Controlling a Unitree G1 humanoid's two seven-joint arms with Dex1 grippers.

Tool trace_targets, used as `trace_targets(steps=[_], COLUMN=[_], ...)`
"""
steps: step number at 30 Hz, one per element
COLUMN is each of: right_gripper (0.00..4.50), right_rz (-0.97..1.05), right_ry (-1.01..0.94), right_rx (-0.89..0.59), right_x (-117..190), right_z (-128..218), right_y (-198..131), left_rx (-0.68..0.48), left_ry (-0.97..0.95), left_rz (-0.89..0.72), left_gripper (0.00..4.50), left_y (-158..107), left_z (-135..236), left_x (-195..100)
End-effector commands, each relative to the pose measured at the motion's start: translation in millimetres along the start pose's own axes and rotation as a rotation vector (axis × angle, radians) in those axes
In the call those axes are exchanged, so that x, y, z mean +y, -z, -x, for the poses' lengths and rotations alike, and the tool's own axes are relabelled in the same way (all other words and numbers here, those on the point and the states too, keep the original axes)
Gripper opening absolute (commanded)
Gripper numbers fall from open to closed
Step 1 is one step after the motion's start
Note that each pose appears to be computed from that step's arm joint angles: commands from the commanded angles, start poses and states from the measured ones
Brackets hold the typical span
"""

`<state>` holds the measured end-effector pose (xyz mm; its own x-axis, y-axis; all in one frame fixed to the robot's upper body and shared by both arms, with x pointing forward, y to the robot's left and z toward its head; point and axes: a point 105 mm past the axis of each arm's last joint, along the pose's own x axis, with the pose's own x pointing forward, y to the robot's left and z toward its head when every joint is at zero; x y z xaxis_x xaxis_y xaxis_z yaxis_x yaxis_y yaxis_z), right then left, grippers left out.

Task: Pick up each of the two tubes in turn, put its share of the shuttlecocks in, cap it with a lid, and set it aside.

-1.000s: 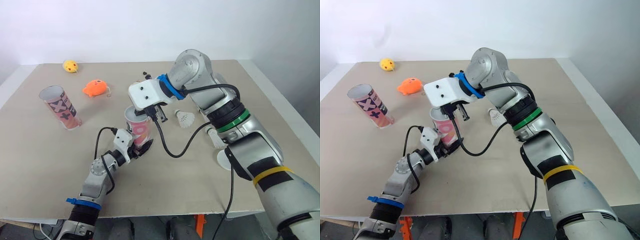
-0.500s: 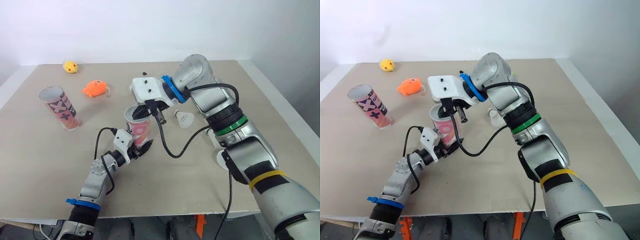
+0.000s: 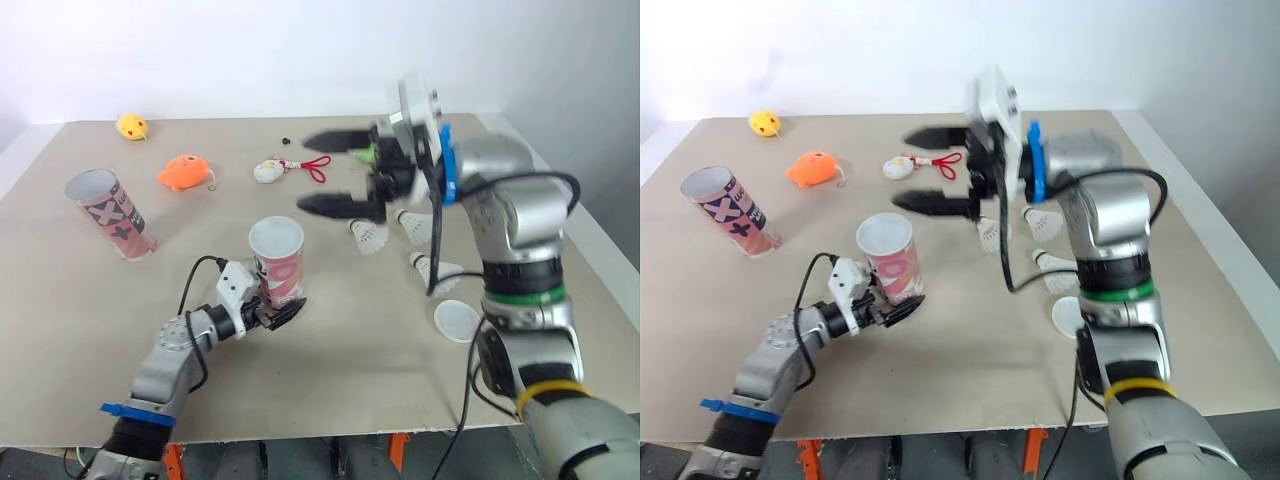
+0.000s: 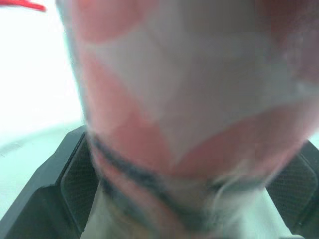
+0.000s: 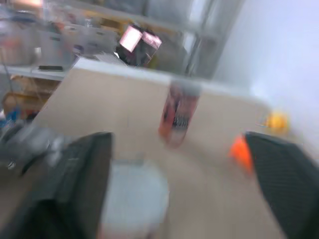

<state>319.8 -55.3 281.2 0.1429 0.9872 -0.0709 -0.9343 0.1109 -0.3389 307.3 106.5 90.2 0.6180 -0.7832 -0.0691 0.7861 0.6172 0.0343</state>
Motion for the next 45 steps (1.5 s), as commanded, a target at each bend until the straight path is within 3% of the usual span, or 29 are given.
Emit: trace_targets(steps=[1, 9, 13, 22, 27, 28, 29, 30, 39, 45], right_gripper=[4.44, 4.44, 4.44, 4.44, 4.44, 4.44, 3.92, 3.81, 3.81, 3.81], right_rz=[-0.028, -0.145, -0.173, -0.163, -0.16, -0.161, -0.165, -0.168, -0.177, -0.176], right_ry=[0.068, 0.268, 0.282, 0.224, 0.219, 0.216, 0.214, 0.213, 0.227, 0.365], right_rx=[0.023, 0.152, 0.132, 0.058, 0.05, 0.051, 0.052, 0.053, 0.061, -0.016], right_x=[21.6, 58.4, 68.2, 70.5, 63.7, 63.9, 64.2, 64.7, 66.9, 50.4], right_z=[18.4, 14.0, -8.2, -52.9, -60.9, -60.9, -60.3, -59.3, -44.4, -18.4], right_y=[21.8, 134.8, 155.3, 144.3, 142.4, 143.3, 144.4, 145.5, 147.0, 122.0], left_rx=[-0.008, 0.048, 0.079, 0.109, 0.11, 0.11, 0.111, 0.11, 0.091, 0.008], left_ry=[0.074, 0.259, 0.323, 0.305, 0.284, 0.277, 0.271, 0.265, 0.213, 0.176], left_rz=[-0.018, 0.047, 0.066, 0.058, 0.055, 0.051, 0.047, 0.044, -0.012, -0.072], left_gripper=[4.5, 4.5, 4.5, 4.5, 4.5, 4.5, 4.5, 4.5, 4.5, 4.5], left_y=[-15.3, -43.5, -40.5, -25.2, -22.7, -22.2, -21.7, -21.8, -36.5, -70.1], left_z=[28.2, 46.2, 40.1, 29.3, 28.4, 28.9, 29.8, 30.5, 37.8, 33.1], left_x=[5.7, 4.8, -5.1, -8.6, -6.4, -5.7, -4.9, -3.9, 12.8, 26.1])
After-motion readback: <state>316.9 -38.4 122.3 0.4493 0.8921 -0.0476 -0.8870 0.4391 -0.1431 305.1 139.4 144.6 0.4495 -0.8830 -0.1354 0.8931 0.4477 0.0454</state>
